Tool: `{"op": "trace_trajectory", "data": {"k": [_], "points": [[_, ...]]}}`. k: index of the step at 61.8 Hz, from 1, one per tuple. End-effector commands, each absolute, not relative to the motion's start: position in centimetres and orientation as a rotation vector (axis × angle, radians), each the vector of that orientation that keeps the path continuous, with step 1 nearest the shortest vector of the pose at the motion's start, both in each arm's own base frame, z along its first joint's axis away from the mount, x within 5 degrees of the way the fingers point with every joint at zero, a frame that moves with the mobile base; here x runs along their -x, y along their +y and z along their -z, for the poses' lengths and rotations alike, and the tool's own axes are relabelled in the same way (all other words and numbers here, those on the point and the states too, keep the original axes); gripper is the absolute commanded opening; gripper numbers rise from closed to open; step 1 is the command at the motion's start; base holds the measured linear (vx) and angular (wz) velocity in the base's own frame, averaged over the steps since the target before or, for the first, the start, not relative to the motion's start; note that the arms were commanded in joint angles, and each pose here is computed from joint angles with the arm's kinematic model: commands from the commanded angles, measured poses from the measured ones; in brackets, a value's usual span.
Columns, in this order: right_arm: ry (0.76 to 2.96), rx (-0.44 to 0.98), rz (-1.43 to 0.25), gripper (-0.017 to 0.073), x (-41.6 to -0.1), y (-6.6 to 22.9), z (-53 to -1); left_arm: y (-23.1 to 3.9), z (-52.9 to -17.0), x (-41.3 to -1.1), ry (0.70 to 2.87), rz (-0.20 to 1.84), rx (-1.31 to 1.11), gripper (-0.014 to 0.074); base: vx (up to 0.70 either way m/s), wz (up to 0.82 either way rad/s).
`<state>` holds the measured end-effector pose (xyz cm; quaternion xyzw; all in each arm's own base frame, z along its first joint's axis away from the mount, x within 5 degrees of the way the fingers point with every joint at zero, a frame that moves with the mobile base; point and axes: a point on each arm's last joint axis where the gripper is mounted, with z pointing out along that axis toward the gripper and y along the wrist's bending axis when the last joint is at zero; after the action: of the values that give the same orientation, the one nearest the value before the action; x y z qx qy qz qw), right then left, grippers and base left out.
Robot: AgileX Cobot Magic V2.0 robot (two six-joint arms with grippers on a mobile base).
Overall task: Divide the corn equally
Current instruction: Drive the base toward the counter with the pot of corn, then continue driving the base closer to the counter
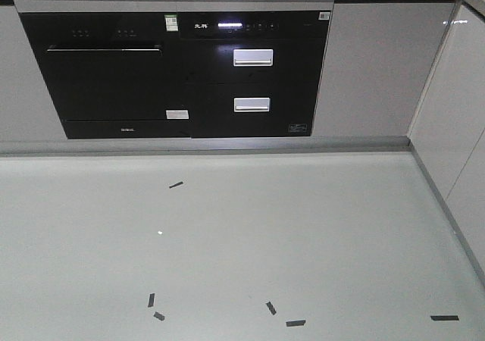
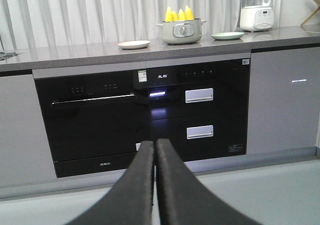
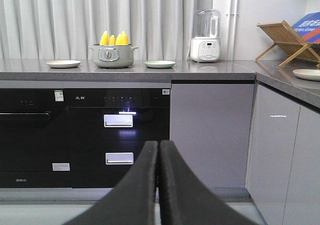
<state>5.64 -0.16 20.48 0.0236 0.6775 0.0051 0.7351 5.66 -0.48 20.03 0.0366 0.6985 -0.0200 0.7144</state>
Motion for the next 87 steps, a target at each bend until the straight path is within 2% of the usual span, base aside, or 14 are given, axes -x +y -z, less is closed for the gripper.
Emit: {"op": "trace_trajectory", "data": {"k": [1,87], "points": [[1.419,-0.041,0.007,-0.0004,-5.55,-0.19,-20.88,-0.38,-20.71,-5.51,1.458,0.041,-0.065,-0.0007,0.07,0.01],[1.419,-0.041,0.007,-0.0004,-5.55,-0.19,-20.88,-0.38,-20.71,-5.51,1.458,0.041,-0.065,-0.0007,0.13,0.01]]}}
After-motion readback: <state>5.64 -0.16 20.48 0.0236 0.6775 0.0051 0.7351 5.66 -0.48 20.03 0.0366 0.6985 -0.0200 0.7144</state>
